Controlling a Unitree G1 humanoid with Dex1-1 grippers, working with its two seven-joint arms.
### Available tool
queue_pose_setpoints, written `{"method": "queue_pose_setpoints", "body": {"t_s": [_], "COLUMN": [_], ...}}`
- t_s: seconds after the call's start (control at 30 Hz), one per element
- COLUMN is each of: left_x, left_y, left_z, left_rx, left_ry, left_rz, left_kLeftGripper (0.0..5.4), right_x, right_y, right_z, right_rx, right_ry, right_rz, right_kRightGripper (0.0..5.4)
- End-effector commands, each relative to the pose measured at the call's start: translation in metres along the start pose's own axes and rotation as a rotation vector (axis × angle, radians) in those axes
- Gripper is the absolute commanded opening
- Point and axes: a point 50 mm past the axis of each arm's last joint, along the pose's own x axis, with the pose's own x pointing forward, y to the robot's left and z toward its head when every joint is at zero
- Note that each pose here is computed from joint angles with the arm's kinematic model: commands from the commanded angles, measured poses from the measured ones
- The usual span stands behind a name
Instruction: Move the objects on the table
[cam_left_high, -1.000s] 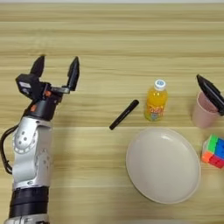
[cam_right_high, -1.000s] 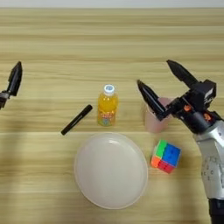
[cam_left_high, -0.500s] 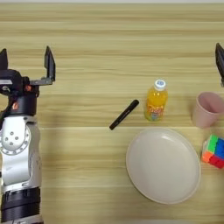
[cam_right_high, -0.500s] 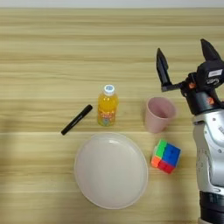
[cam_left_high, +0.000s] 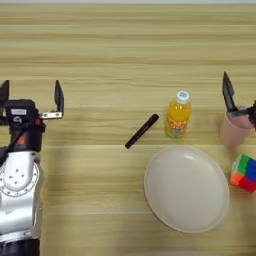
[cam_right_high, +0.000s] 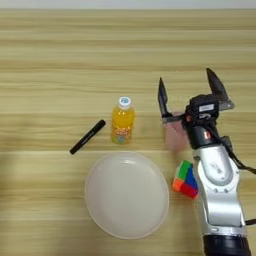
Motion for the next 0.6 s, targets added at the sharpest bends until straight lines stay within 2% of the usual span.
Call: {"method": "queue_pose_setpoints", "body": {"t_s": [0.03,0.23,0.37,0.6], "left_x": [-0.007,-0.020,-0.022,-0.027], "left_y": [-0.002,-0.006,-0.010,-0.015], "left_z": [-0.016,-0.033,-0.032,-0.032], "left_rx": [-0.005,-0.033,-0.051,-0.069], "left_ry": [0.091,0.182,0.175,0.177], "left_rz": [-0.009,-0.013,-0.016,-0.020], "left_kLeftGripper": [5.40,5.40,5.40,5.40], "right_x": [-0.002,-0.003,-0.004,0.001], "right_y": [0.015,0.039,0.048,0.065], "right_z": [-0.006,-0.008,-0.014,-0.030], "right_rx": [0.060,0.129,0.168,0.224], "right_ry": [-0.015,-0.045,-0.011,0.100], "right_rz": [0.059,0.183,0.212,0.240], "right_kRightGripper": [5.37,5.37,5.37,5.37]}}
